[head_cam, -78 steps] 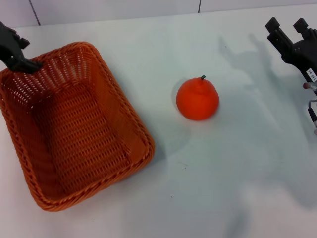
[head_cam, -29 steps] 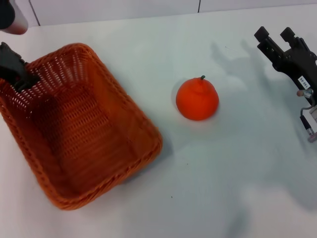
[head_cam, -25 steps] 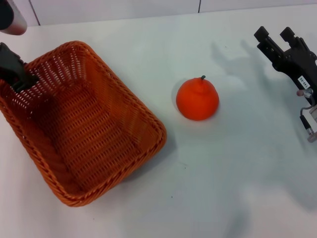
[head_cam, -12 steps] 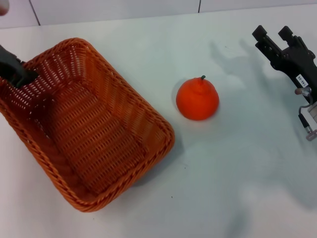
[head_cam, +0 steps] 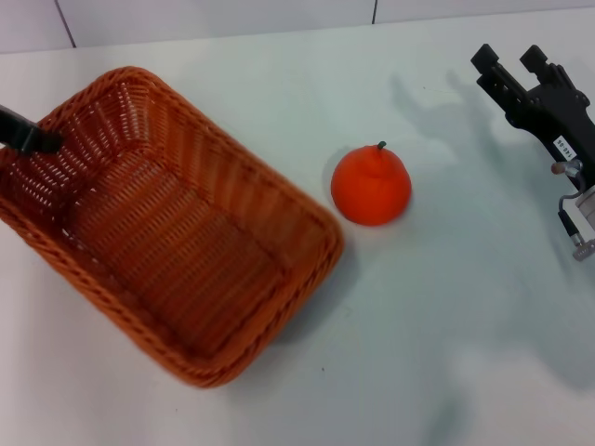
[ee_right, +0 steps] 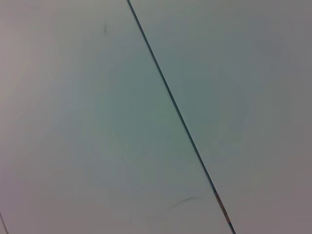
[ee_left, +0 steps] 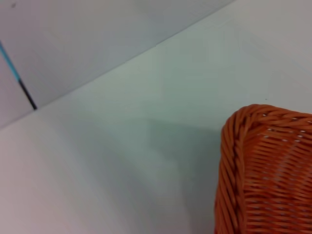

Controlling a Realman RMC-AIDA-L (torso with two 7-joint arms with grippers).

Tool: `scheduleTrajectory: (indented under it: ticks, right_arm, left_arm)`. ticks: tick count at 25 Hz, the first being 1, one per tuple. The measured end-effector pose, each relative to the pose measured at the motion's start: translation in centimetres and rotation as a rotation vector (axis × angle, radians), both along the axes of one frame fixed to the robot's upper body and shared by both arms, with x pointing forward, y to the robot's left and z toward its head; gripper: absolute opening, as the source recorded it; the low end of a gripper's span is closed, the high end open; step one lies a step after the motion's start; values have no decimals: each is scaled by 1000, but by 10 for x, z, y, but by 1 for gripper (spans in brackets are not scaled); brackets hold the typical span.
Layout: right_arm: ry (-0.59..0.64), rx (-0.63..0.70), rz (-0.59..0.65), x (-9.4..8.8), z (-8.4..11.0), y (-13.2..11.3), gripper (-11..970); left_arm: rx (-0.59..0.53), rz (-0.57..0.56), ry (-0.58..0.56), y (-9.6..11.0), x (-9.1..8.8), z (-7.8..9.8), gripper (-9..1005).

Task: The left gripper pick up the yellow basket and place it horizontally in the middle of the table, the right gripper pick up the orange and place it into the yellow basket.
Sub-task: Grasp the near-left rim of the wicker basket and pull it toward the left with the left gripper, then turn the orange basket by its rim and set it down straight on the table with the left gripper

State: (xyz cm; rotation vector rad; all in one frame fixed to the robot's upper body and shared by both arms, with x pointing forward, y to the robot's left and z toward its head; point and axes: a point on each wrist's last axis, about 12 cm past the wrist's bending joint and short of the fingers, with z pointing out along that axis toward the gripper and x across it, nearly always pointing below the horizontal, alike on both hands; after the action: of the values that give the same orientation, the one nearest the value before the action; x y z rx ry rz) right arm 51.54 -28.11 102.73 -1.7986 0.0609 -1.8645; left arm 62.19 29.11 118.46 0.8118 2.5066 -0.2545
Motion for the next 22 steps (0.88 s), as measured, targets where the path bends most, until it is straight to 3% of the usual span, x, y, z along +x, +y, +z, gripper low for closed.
scheduleTrajectory:
  ticks: [7, 22]
  right_arm:
    - [4, -3, 2, 2, 0, 1, 948]
    - [3, -14, 14, 14, 5, 5, 947]
  left_arm:
    - [-139, 97, 110, 15, 1, -5, 176]
    - [-367, 233, 175, 44, -10, -17, 169]
